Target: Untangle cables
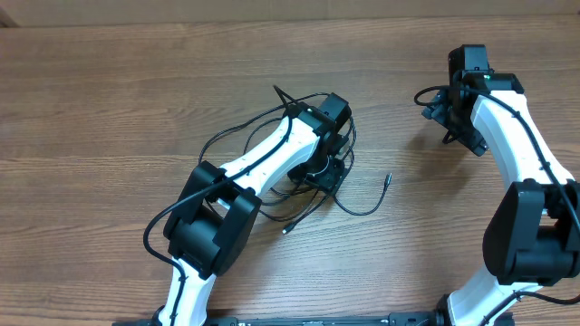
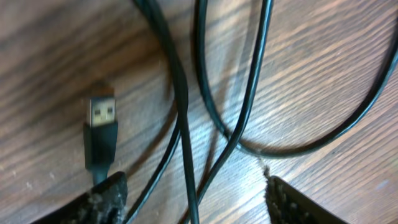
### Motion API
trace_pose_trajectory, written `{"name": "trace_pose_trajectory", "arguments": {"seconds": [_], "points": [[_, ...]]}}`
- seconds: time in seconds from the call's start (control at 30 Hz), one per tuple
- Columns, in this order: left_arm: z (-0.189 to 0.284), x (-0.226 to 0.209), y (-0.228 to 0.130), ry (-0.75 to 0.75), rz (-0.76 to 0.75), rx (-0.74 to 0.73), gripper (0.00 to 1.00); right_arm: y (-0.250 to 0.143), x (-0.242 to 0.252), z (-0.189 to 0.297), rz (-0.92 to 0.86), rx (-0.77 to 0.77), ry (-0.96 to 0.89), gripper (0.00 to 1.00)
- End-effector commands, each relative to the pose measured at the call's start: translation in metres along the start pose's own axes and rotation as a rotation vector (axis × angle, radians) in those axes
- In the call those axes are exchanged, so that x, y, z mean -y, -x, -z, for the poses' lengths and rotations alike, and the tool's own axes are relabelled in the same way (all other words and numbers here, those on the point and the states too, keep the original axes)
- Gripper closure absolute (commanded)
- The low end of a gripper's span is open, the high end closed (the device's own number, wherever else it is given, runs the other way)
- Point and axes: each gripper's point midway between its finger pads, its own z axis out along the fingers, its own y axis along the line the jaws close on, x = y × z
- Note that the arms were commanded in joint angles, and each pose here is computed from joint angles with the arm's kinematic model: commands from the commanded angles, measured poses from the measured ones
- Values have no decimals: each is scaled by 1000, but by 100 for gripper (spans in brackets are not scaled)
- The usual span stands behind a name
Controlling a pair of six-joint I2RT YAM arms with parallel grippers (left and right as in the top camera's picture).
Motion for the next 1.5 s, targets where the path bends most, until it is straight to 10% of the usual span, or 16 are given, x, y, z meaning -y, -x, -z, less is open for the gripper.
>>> {"name": "trace_pose_trajectory", "arguments": {"seconds": [0.0,1.13,1.27,1.47], "points": [[6,-4,10,-36,52,43,25,3,1,3,-10,15,0,0],[-7,-59,-38,142,158,-113,60,3,1,3,-11,15,0,0],[-9,-86,-45,292,168,-116,83,3,1,3,-11,15,0,0],[17,-144,-52,620,330,-69,72,3,1,3,-10,15,0,0]]}}
